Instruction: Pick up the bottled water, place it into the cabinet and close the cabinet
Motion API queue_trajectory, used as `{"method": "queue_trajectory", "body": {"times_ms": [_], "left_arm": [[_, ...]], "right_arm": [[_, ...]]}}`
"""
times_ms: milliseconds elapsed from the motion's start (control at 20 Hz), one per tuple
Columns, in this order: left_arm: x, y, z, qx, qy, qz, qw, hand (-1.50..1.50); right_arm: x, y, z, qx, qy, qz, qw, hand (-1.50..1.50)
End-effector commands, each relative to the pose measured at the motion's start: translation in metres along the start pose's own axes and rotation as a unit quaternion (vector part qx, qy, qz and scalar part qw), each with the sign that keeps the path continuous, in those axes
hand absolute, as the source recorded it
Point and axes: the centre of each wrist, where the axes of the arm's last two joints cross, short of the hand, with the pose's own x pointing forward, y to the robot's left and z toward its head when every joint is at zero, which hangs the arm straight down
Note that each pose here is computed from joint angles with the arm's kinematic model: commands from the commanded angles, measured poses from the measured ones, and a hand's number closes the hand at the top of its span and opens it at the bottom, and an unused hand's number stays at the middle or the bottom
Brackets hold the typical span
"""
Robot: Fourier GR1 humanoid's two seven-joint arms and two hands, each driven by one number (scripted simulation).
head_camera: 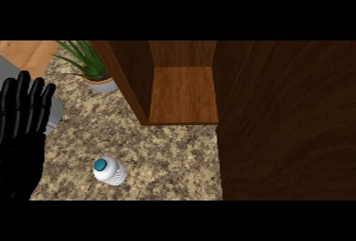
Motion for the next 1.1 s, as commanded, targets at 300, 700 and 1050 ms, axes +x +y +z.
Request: {"method": "queue_trajectory", "body": {"times_ms": [300, 700, 1050], "left_arm": [[0.023, -0.015, 0.055, 0.130, 0.088, 0.038, 0.9869, -1.50], [0.087, -0.047, 0.084, 0.169, 0.091, 0.070, 0.9789, -1.50], [0.090, -0.071, 0.088, 0.182, 0.093, 0.067, 0.9767, -1.50]], "right_arm": [[0.011, 0.015, 0.035, 0.088, 0.050, -0.077, 0.992, -1.50], [0.062, 0.011, 0.049, 0.114, 0.054, -0.098, 0.987, -1.50], [0.099, 0.019, 0.058, 0.116, 0.050, -0.100, 0.987, -1.50]]}}
